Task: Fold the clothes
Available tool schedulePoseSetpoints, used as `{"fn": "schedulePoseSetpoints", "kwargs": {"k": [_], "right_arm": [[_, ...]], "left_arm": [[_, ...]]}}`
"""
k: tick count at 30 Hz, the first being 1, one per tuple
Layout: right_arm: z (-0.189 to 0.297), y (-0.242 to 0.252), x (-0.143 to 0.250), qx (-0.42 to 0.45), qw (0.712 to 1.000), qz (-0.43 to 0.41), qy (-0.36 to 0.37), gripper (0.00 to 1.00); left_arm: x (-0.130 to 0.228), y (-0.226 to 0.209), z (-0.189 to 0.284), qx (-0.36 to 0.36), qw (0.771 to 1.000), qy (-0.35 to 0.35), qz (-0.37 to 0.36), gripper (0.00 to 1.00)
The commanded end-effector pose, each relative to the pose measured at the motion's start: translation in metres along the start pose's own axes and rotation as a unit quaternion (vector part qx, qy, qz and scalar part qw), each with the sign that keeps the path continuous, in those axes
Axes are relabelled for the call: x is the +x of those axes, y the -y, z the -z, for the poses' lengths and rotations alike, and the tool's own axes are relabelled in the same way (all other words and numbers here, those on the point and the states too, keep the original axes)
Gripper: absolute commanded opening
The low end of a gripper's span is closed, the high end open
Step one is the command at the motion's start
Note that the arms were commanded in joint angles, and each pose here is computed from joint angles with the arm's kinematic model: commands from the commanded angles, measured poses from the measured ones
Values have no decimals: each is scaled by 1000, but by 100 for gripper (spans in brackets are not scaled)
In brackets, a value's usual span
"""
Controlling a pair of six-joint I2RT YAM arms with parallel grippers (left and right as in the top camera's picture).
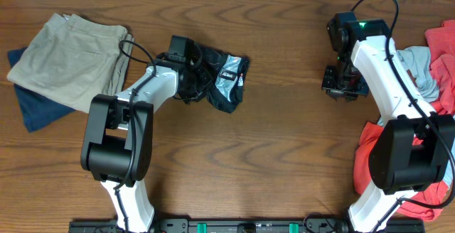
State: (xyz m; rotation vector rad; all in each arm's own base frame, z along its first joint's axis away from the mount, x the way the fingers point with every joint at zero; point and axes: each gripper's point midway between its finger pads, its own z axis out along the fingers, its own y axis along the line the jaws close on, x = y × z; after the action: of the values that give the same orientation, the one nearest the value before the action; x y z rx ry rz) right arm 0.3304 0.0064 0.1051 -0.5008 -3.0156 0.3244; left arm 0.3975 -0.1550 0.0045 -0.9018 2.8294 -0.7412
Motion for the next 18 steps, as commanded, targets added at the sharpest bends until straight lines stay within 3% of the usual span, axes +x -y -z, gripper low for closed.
{"fn": "schedulePoseSetpoints", "kwargs": {"k": [1, 10, 16, 18], "right_arm": [[5, 8, -2, 4, 1000, 2, 10, 20], [5, 7, -4, 3, 1000, 5, 14, 21], [5, 7, -4, 3, 1000, 5, 13, 21], [5, 7, -4, 3, 1000, 6, 13, 21]], "left_arm": [[6, -26, -15, -40, 999, -10, -6, 27], [1, -49, -9, -75, 996, -15, -35, 29], [-24, -80, 7, -88, 996, -8, -33, 29], [-40, -92, 15, -86, 996, 1, -25, 35]]}}
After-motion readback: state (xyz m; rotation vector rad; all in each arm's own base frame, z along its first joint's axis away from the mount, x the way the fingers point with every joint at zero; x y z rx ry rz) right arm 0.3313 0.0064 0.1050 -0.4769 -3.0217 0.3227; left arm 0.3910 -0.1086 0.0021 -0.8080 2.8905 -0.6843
